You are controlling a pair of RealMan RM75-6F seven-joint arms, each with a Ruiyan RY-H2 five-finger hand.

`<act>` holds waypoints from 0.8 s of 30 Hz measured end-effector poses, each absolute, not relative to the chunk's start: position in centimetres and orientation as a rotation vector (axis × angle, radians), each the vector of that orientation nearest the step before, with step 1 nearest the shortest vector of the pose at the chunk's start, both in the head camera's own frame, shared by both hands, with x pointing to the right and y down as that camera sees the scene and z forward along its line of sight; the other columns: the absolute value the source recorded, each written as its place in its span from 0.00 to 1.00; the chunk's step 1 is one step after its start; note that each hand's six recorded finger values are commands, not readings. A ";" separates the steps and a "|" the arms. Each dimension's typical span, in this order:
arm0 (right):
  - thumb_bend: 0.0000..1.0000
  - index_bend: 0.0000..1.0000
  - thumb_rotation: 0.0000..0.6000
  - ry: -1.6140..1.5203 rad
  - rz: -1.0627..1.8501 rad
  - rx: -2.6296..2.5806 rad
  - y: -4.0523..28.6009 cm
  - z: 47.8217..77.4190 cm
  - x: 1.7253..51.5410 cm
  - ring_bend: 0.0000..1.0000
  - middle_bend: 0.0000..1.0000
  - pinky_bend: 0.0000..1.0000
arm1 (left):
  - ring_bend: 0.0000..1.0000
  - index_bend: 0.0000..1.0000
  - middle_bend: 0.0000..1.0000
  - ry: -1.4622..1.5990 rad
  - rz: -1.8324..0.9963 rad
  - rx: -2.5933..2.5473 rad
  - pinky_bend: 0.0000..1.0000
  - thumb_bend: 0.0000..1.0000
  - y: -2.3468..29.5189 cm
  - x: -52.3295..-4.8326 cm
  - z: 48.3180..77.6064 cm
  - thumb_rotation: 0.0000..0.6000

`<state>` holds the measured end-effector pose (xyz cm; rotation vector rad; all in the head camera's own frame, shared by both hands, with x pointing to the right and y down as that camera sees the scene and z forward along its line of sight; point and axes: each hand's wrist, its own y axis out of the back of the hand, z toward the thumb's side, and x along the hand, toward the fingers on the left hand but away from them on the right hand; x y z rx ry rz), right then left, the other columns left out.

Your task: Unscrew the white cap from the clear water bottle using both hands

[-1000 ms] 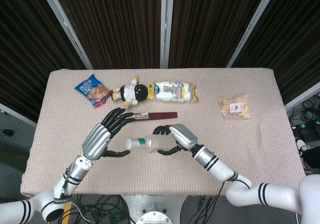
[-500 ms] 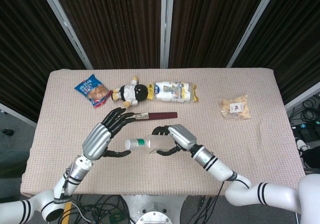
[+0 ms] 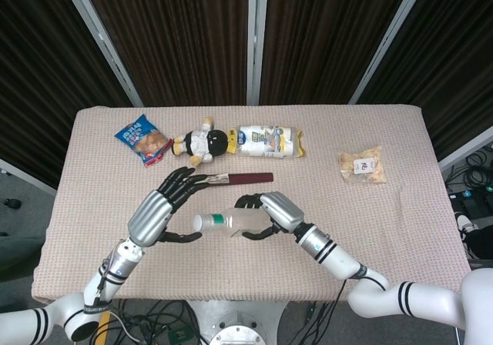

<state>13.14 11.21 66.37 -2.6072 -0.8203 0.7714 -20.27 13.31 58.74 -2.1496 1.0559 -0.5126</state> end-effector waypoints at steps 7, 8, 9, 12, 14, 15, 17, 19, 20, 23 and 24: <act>0.38 0.55 1.00 -0.824 0.773 -2.607 11.1 66.4 13.2 0.40 0.51 0.55 | 0.04 0.13 0.10 1.052 -0.508 -2.152 0.07 0.00 13.3 -20.1 58.5 1.00; 0.38 0.55 1.00 -0.823 0.774 -2.607 11.1 66.4 13.2 0.40 0.51 0.55 | 0.04 0.13 0.10 1.050 -0.509 -2.153 0.07 0.00 13.4 -20.1 58.5 1.00; 0.38 0.55 1.00 -0.823 0.775 -2.606 11.1 66.4 13.2 0.40 0.51 0.55 | 0.04 0.13 0.10 1.048 -0.510 -2.153 0.07 0.00 13.4 -20.2 58.5 1.00; 0.38 0.55 1.00 -0.823 0.773 -2.608 11.1 66.4 13.3 0.40 0.51 0.55 | 0.04 0.14 0.10 1.031 -0.521 -2.155 0.07 0.00 13.6 -20.3 58.6 1.00; 0.38 0.55 1.00 -0.823 0.772 -2.609 11.1 66.3 13.4 0.40 0.51 0.55 | 0.04 0.16 0.10 1.019 -0.531 -2.155 0.07 0.00 13.7 -20.5 58.6 1.00; 0.38 0.55 1.00 -0.823 0.772 -2.609 11.1 66.3 13.5 0.40 0.51 0.55 | 0.04 0.17 0.10 1.015 -0.537 -2.156 0.07 0.00 13.8 -20.6 58.7 1.00; 0.38 0.55 1.00 -0.827 0.772 -2.609 11.1 66.3 13.6 0.40 0.51 0.55 | 0.04 0.20 0.10 1.006 -0.551 -2.165 0.07 0.00 13.9 -20.7 58.9 1.00; 0.38 0.55 1.00 -0.830 0.769 -2.611 11.0 66.2 13.6 0.40 0.51 0.55 | 0.04 0.23 0.10 0.994 -0.562 -2.174 0.07 0.02 14.0 -20.8 59.1 1.00; 0.38 0.55 1.00 -0.831 0.768 -2.612 11.0 66.2 13.6 0.40 0.51 0.55 | 0.04 0.25 0.10 0.990 -0.565 -2.178 0.07 0.05 14.0 -20.8 59.1 1.00; 0.38 0.55 1.00 -0.827 0.765 -2.613 11.0 66.2 13.6 0.40 0.51 0.55 | 0.04 0.27 0.10 0.972 -0.565 -2.186 0.06 0.12 14.1 -20.8 59.1 1.00; 0.38 0.55 1.00 -0.827 0.765 -2.613 11.0 66.2 13.5 0.40 0.51 0.55 | 0.04 0.27 0.10 0.965 -0.565 -2.188 0.06 0.14 14.2 -20.8 59.1 1.00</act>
